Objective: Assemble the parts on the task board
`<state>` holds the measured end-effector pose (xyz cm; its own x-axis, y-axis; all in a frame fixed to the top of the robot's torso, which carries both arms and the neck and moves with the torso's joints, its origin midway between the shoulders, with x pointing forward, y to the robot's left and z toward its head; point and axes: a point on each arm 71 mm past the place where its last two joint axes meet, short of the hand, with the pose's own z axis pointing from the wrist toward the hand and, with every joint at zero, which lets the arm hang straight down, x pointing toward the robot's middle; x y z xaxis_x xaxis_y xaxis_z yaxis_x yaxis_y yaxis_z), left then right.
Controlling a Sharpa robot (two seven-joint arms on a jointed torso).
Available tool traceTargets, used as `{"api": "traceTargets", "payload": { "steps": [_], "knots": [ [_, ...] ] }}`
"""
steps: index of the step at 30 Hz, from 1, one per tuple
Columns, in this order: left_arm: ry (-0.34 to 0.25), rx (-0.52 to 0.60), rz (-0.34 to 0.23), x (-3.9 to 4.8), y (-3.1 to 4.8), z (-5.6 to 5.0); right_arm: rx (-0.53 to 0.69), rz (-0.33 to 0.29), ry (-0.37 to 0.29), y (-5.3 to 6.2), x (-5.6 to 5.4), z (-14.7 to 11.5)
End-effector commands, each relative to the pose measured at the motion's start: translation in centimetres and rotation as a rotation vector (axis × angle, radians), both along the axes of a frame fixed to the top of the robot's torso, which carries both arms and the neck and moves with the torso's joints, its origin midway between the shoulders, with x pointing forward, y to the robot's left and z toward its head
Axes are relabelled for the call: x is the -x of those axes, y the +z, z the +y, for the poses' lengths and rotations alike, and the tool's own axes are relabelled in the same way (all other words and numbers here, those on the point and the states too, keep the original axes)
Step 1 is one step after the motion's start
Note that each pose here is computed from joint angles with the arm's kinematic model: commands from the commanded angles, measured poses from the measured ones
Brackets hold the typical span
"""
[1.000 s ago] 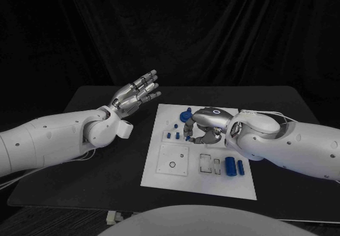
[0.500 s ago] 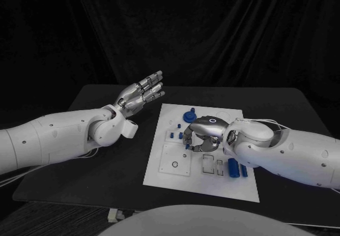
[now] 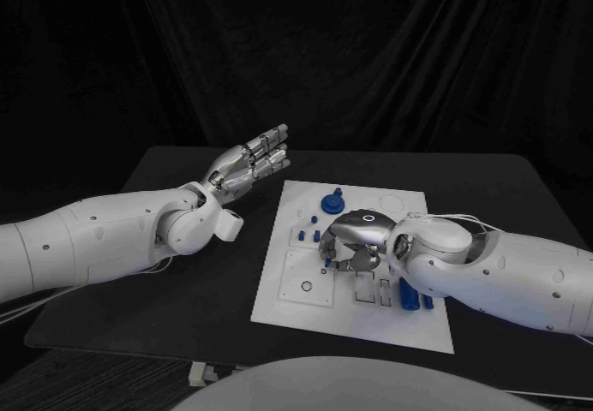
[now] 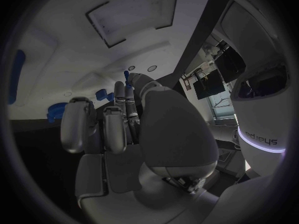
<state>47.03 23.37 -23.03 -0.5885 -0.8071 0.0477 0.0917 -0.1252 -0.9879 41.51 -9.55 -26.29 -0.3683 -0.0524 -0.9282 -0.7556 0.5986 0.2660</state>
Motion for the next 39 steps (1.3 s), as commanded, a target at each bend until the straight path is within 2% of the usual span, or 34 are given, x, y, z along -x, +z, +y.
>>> {"api": "traceTargets", "payload": {
  "steps": [1, 16, 31, 39],
  "knots": [
    [0.0, 0.078, -0.114, 0.23, 0.92, 0.0, 0.02, -0.008, 0.001, -0.2, 0.2, 0.1],
    [-0.013, 0.074, -0.095, 0.26, 0.75, -0.1, -0.025, -0.014, 0.017, -0.2, 1.3, 0.4],
    [-0.022, 0.072, -0.079, 0.32, 0.49, -0.2, -0.028, -0.014, 0.009, -0.5, 1.3, 0.4],
    [-0.026, 0.071, -0.071, 0.36, 0.32, -0.2, -0.024, -0.051, 0.019, -0.5, 1.3, 0.3]
  ]
}}
